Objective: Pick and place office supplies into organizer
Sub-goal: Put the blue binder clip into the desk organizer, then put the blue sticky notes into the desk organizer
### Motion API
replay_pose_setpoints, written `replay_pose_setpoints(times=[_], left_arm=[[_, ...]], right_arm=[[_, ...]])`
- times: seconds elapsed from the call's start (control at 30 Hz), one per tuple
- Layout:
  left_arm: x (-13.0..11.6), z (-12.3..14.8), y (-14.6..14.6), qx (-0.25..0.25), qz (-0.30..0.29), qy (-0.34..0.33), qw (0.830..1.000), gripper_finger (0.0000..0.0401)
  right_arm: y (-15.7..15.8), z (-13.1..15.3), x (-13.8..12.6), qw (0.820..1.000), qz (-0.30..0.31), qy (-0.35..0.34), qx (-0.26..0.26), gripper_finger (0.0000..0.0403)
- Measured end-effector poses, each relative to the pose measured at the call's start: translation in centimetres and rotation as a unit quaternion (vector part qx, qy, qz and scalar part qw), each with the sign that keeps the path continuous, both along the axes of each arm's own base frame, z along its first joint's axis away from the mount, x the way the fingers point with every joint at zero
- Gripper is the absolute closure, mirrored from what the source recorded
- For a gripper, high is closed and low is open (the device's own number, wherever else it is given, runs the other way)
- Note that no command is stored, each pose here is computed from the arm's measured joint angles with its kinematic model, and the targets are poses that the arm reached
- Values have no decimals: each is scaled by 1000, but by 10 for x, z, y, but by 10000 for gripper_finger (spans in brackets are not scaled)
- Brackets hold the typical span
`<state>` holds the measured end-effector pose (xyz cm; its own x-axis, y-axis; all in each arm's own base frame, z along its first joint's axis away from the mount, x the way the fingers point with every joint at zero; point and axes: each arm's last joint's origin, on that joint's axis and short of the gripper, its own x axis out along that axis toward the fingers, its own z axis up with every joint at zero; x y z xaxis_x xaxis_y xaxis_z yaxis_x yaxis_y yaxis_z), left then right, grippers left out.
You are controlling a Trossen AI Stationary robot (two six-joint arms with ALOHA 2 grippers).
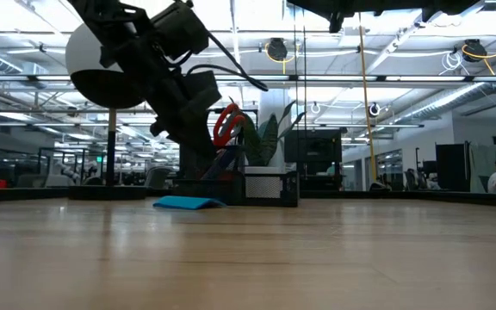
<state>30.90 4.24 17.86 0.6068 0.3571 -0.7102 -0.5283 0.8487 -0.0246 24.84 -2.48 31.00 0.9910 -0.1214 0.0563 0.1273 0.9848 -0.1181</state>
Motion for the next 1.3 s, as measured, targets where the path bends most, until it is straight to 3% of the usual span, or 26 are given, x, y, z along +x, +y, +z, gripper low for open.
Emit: replay_pose_setpoints(times=[0.7, 0.93, 1.3], left_arm=[[-5, 0, 24, 23, 27, 13, 999, 335], [-4, -1, 22, 16, -15, 22, 1000, 331], [-5, 0, 29, 16, -12, 19, 1000, 240]], right_arm=[[0, 0, 0, 1000, 0, 0, 0, 403], [0, 0, 0, 1000, 0, 0, 0, 403], [0, 0, 0, 1000, 0, 0, 0, 403]])
